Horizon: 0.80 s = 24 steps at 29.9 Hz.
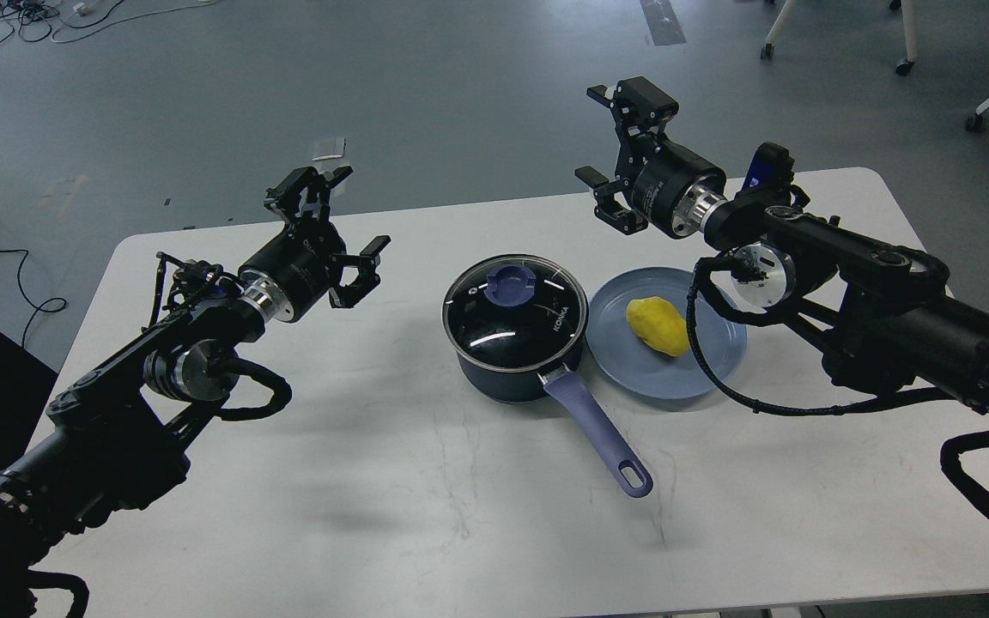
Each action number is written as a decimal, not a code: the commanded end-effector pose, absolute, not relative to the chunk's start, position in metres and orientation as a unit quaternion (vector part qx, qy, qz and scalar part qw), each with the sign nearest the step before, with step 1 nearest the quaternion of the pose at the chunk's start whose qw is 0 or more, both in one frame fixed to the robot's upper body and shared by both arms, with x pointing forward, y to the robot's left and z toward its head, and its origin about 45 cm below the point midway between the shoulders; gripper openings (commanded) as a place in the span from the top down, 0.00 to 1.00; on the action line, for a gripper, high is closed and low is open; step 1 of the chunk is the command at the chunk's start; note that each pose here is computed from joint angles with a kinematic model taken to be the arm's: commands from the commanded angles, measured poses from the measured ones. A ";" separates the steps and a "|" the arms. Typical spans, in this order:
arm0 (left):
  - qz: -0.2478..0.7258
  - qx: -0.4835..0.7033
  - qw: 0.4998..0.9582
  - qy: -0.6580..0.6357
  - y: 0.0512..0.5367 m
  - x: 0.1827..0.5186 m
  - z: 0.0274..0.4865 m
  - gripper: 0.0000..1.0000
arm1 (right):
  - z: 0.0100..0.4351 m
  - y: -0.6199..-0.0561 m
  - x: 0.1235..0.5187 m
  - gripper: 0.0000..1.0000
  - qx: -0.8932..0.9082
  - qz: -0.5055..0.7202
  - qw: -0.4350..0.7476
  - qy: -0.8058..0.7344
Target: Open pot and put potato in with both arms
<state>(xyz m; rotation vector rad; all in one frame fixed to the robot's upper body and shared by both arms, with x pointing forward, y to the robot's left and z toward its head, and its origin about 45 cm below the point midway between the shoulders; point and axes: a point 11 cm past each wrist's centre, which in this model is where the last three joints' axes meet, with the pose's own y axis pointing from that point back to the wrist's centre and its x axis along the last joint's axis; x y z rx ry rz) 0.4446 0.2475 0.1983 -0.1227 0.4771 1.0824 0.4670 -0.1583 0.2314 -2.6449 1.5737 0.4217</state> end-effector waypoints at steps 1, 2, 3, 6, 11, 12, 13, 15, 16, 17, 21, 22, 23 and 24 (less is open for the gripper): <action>0.511 -0.054 0.828 0.225 0.247 0.444 0.197 0.02 | 0.230 -0.159 0.467 0.00 -0.851 0.137 0.015 0.507; 0.511 -0.052 0.828 0.224 0.248 0.444 0.197 0.02 | 0.229 -0.159 0.466 0.00 -0.851 0.136 0.013 0.507; 0.512 -0.052 0.828 0.223 0.249 0.445 0.198 0.02 | 0.227 -0.160 0.467 0.00 -0.849 0.136 0.011 0.510; 0.511 -0.045 0.829 0.225 0.250 0.444 0.197 0.02 | 0.226 -0.160 0.470 0.00 -0.847 0.136 0.008 0.515; 0.508 -0.045 0.829 0.228 0.248 0.444 0.198 0.02 | 0.231 -0.160 0.474 0.00 -0.846 0.135 0.012 0.516; 0.507 -0.045 0.830 0.228 0.247 0.444 0.197 0.02 | 0.231 -0.160 0.474 0.00 -0.846 0.135 0.012 0.516; 0.508 -0.045 0.829 0.228 0.247 0.444 0.197 0.02 | 0.231 -0.160 0.474 0.00 -0.845 0.136 0.013 0.516; 0.504 -0.046 0.831 0.231 0.243 0.443 0.197 0.02 | 0.229 -0.160 0.474 0.00 -0.845 0.139 0.010 0.516; 0.505 -0.048 0.830 0.231 0.243 0.444 0.197 0.02 | 0.230 -0.159 0.474 0.00 -0.845 0.139 0.010 0.516; 0.504 -0.048 0.831 0.232 0.242 0.444 0.197 0.02 | 0.229 -0.160 0.473 0.00 -0.845 0.141 0.008 0.515; 0.505 -0.052 0.830 0.230 0.242 0.444 0.197 0.02 | 0.228 -0.161 0.473 0.00 -0.843 0.152 0.013 0.516; 0.504 -0.053 0.831 0.228 0.242 0.444 0.198 0.02 | 0.227 -0.161 0.473 0.00 -0.841 0.158 0.014 0.517; 0.503 -0.054 0.832 0.228 0.242 0.444 0.199 0.02 | 0.227 -0.161 0.473 0.00 -0.841 0.160 0.012 0.516; 0.503 -0.055 0.832 0.226 0.243 0.444 0.200 0.02 | 0.227 -0.161 0.473 0.00 -0.841 0.160 0.012 0.516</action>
